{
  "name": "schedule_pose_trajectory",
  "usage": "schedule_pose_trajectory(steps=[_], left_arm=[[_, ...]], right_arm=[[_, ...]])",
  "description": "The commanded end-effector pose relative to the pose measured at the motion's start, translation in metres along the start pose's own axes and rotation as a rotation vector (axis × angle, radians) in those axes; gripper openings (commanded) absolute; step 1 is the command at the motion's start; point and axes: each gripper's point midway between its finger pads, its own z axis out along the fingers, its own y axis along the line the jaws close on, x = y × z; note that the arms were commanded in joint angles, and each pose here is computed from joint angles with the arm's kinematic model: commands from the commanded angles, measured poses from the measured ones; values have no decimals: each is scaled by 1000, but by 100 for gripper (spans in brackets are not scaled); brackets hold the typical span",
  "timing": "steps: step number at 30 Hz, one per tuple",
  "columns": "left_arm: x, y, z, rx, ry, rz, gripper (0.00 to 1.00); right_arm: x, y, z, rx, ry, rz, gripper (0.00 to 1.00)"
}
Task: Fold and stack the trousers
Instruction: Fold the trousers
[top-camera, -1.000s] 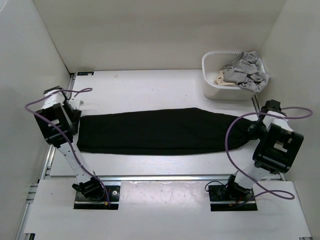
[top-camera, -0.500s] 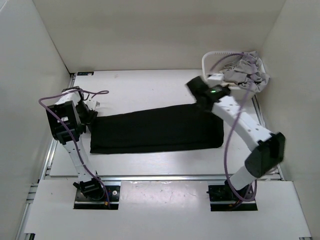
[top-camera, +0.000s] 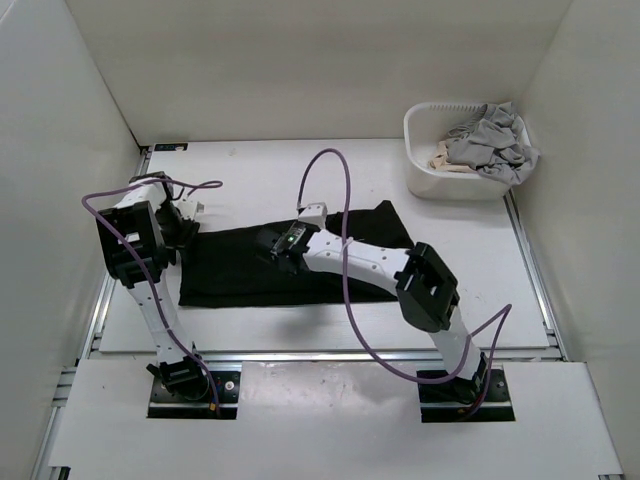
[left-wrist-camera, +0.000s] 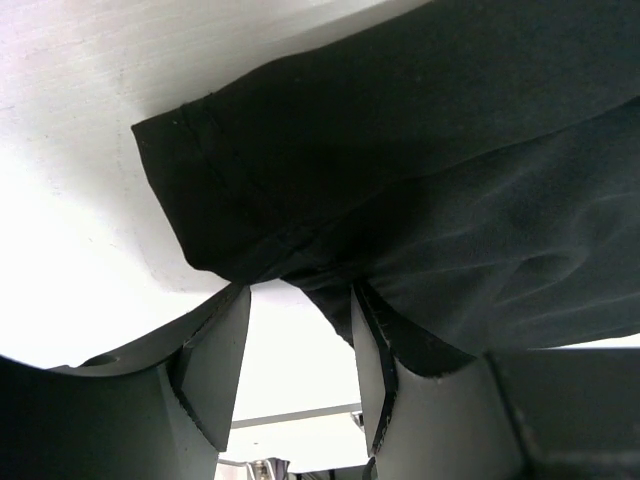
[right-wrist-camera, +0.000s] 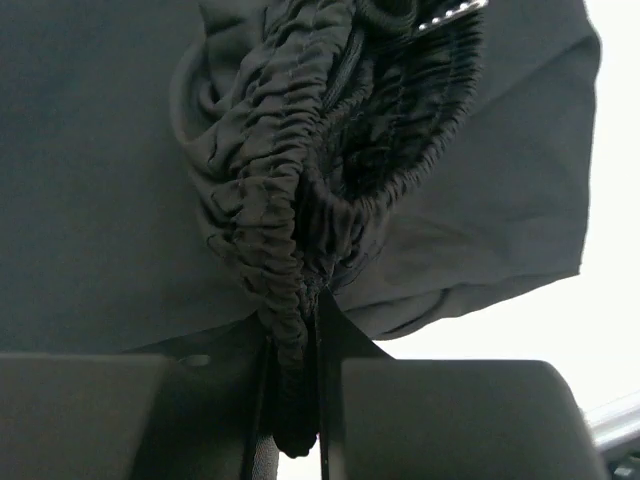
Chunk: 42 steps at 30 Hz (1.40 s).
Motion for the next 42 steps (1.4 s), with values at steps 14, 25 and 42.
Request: schedule_pose_trajectory(steps=[14,25,42], left_arm=[[-26,-7,13,30,-138,41,56],[-42,14,-46,-115,-237,35,59],[-97,-70,-171,-234,-375,457,74]], right_arm=[[13,99,11,-103,-118,-50,7],[-45,139,-102,-507,-325,-283,88],[-43,-128,27,-603,60,366,91]])
